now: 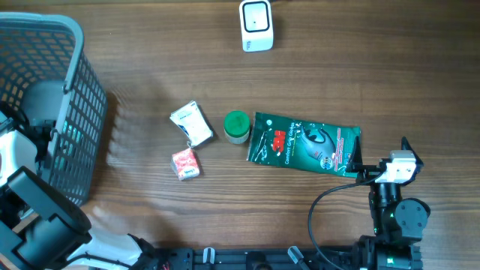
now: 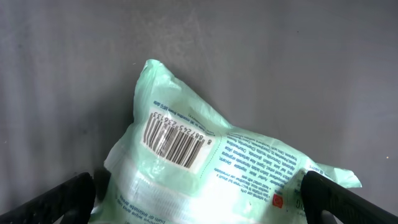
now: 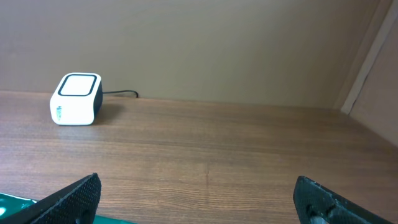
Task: Scan the item barcode
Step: 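Reach into the basket and grasp the light green wipes pack, then place the wipes pack on top of the 3M pouch, then retract the left arm to rest and move the right arm forward, then grasp the green-lidded jar with the right gripper, then lift the jar and carry it toward the barcode scanner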
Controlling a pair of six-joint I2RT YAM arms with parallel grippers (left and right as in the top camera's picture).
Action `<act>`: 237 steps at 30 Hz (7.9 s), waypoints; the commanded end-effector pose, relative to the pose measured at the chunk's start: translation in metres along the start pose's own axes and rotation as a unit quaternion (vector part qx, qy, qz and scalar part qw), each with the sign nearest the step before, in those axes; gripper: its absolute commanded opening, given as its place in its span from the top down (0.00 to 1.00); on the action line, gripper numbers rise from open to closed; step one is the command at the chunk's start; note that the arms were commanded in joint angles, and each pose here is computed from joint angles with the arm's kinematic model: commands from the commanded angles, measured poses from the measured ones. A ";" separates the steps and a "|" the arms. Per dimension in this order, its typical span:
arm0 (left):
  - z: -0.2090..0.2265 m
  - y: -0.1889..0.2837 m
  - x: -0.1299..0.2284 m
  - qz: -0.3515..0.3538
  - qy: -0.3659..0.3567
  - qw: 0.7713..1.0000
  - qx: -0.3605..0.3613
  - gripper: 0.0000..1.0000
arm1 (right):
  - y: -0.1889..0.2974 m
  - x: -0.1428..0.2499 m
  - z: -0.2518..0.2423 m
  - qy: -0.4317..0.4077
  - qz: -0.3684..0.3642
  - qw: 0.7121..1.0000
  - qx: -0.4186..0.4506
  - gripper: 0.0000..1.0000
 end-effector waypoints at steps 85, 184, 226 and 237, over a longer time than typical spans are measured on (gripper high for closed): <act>0.078 0.506 0.089 -0.388 -0.249 0.655 0.599 0.00 | 0.000 -0.001 -0.001 -0.006 -0.003 1.000 0.005 0.00; 0.152 0.145 0.195 -0.115 -0.312 0.824 0.458 0.00 | -0.152 -0.037 0.272 0.215 0.505 0.714 -0.435 0.26; 0.155 0.101 0.186 -0.156 -0.282 0.867 0.379 0.00 | -0.161 -0.042 0.287 -0.381 0.735 0.537 0.163 0.01; 0.155 0.101 0.186 -0.156 -0.282 0.868 0.379 0.00 | -0.163 -0.036 0.284 -0.192 0.747 0.636 -0.036 0.27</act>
Point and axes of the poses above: each gripper's point midway between its finger pads, its own y axis back along the fingers, its own z axis along the line the jaws close on, x = y × z, the point moved 9 cm from there along y, back along the fingers, and after that the axes turned 11 degrees about y, right-handed, at the moved point
